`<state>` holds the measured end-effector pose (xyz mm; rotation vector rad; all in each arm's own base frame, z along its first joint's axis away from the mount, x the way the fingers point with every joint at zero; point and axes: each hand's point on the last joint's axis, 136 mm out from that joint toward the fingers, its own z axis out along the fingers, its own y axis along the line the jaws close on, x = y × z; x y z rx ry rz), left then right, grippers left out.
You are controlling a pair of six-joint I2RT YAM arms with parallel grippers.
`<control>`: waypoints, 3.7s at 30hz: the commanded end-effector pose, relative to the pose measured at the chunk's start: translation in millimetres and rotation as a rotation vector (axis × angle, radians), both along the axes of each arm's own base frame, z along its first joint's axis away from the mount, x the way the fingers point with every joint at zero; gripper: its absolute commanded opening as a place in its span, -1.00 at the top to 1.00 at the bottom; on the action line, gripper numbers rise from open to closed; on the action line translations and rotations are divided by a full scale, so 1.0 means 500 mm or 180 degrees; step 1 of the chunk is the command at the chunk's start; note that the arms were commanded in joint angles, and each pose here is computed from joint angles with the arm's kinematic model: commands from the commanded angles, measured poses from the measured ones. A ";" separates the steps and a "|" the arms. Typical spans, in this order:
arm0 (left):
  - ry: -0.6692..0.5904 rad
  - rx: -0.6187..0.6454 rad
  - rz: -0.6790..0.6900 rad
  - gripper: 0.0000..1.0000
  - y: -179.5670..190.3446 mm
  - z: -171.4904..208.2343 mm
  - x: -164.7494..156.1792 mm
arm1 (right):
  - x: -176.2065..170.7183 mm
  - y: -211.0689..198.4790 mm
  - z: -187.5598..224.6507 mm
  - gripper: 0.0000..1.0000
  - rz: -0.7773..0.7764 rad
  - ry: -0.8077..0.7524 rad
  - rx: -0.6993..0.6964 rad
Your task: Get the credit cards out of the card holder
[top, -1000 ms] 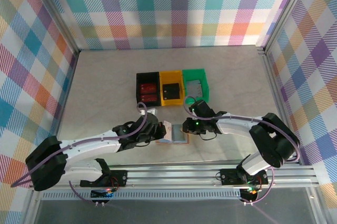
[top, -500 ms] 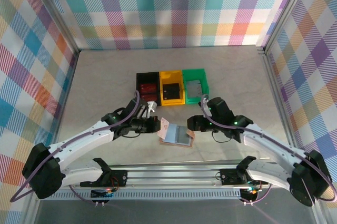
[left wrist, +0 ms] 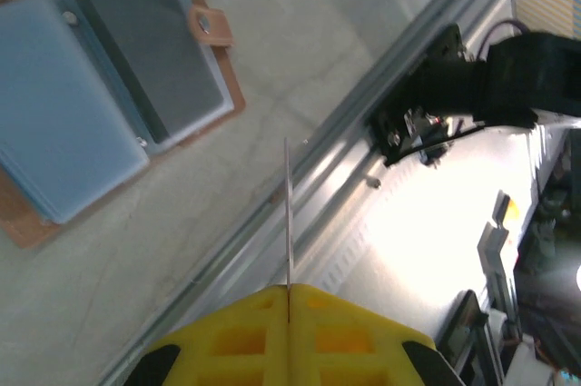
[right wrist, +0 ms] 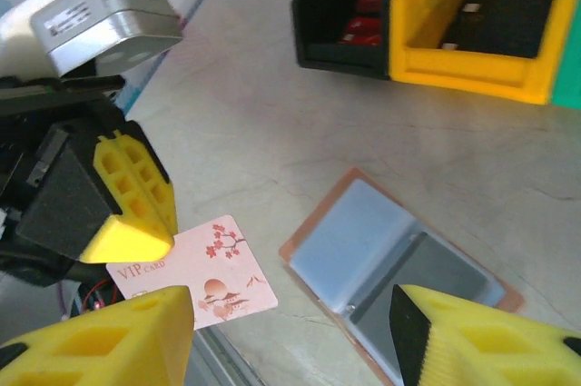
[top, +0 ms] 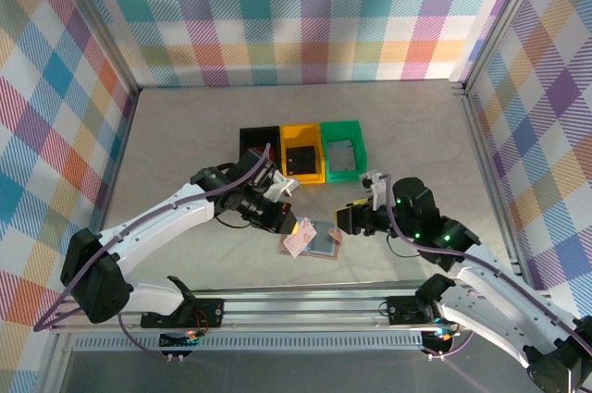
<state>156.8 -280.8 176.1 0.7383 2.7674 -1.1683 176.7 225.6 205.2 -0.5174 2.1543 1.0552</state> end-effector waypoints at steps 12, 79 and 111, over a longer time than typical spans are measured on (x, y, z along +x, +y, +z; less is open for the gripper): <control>0.0146 -0.0462 -0.0455 1.00 -0.012 0.049 -0.052 | -0.096 0.096 -0.009 -0.23 0.1392 0.0139 0.0609; -0.2535 0.0806 0.2211 -0.99 0.305 0.140 0.152 | 0.340 -0.098 0.002 1.00 -0.1497 0.0831 -0.0546; -0.2488 0.0816 0.2123 -0.99 0.296 0.130 0.150 | 0.526 -0.045 -0.233 1.00 -0.1444 0.1536 -0.1054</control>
